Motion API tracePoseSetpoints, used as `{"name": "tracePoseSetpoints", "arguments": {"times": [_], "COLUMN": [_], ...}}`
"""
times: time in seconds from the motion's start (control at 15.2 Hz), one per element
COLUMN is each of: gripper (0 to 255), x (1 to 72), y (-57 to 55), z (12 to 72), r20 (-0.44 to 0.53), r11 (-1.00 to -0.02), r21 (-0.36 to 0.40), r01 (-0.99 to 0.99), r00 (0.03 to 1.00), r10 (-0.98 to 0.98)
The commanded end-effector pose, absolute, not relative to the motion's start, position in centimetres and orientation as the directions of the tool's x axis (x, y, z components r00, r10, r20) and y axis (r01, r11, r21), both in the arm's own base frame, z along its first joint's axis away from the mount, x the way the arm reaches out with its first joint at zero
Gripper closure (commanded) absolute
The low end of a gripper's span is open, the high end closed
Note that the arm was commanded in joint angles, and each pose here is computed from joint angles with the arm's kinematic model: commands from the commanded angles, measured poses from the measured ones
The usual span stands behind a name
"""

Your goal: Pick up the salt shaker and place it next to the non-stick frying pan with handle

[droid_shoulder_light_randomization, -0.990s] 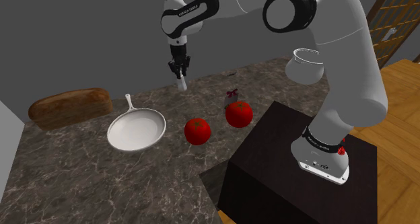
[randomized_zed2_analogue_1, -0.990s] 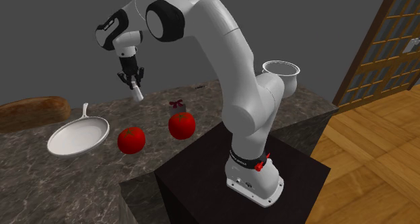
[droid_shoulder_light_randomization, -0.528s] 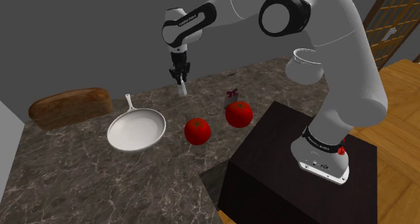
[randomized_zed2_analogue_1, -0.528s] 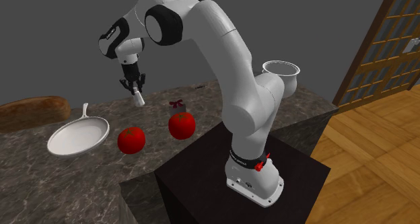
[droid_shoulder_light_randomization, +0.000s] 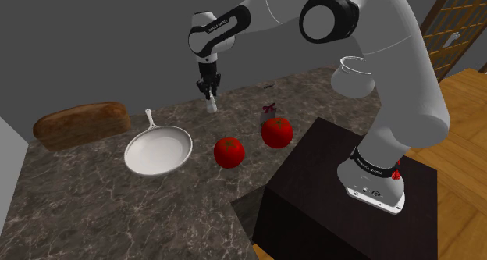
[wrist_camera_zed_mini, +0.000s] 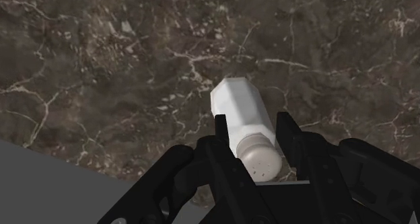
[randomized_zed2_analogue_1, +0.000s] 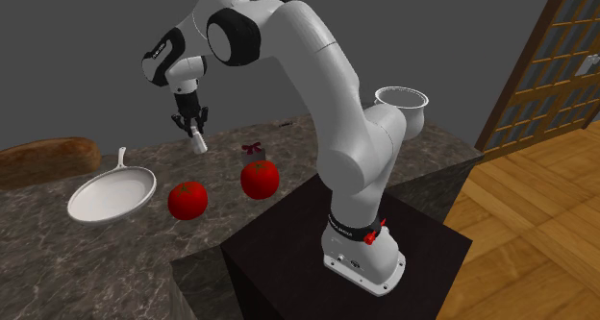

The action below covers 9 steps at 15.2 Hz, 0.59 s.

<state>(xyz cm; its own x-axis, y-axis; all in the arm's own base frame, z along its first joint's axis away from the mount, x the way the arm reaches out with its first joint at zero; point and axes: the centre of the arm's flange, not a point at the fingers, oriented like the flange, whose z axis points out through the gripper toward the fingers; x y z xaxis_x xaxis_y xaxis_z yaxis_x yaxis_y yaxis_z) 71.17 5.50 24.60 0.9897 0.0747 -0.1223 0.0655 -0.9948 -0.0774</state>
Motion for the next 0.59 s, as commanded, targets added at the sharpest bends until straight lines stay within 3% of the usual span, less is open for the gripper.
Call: {"name": "tracePoseSetpoints", "arguments": {"times": [0.0,0.33,0.53], "gripper": [0,0,0], "x": [71.2,71.2,71.7], "y": [5.5,5.5,5.2], "z": [24.6,24.6,28.5], "r20": [-0.122,-0.122,-0.122], "r11": [-0.995,-0.995,-0.995], "r21": [-0.077,-0.077,-0.077], "r01": [0.065,0.065,0.065], "r00": [0.99,0.99,0.99], "r10": [0.075,0.075,0.075]}}
